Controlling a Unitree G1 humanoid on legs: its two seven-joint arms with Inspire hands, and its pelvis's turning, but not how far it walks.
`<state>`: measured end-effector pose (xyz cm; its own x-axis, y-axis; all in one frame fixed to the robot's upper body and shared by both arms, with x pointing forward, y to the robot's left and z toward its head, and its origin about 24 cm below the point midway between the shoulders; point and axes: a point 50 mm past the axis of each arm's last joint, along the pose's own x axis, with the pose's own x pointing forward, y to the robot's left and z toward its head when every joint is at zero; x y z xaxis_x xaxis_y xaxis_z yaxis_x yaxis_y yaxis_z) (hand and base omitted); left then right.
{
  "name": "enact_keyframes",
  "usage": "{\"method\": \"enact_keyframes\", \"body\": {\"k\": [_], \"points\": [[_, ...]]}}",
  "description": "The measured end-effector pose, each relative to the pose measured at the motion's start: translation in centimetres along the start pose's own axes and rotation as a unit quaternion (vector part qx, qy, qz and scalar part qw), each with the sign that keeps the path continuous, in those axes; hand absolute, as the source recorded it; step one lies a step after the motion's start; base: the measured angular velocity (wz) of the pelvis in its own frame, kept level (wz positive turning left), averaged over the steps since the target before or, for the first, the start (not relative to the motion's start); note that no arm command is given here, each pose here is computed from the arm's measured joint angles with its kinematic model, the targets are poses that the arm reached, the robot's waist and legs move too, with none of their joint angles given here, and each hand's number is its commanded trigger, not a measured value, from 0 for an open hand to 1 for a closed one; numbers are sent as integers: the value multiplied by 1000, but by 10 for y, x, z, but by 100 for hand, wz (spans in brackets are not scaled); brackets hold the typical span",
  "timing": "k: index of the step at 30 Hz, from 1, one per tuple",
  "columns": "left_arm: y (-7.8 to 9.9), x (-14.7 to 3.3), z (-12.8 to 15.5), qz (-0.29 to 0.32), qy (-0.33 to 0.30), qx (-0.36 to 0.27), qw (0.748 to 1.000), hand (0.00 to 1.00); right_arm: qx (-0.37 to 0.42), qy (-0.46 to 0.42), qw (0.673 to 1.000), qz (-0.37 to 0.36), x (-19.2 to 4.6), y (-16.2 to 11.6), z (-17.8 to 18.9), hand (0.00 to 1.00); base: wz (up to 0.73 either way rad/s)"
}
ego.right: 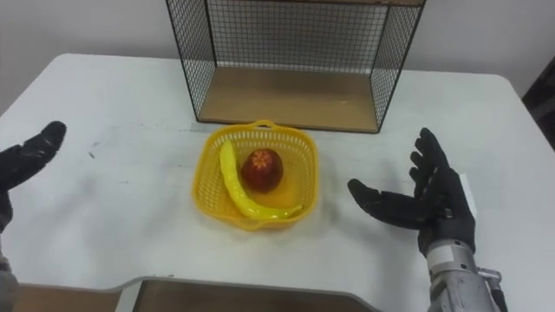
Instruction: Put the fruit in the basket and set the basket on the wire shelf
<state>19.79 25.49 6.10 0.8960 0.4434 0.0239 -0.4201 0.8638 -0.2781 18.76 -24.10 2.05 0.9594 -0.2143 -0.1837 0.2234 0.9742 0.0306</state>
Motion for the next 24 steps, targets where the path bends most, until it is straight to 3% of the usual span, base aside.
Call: {"method": "enact_keyframes", "body": {"k": [8,15,24], "points": [[-22,-8,-29,-99,75,-41,991,0,58,22,997,49,-1,20,-9,0,0],[-27,-14,-47,-126,122,-62,983,0,76,29,995,49,4,22,-12,0,0],[-31,-20,-62,-149,160,-80,972,0,174,30,982,62,5,30,-11,0,-5]]}}
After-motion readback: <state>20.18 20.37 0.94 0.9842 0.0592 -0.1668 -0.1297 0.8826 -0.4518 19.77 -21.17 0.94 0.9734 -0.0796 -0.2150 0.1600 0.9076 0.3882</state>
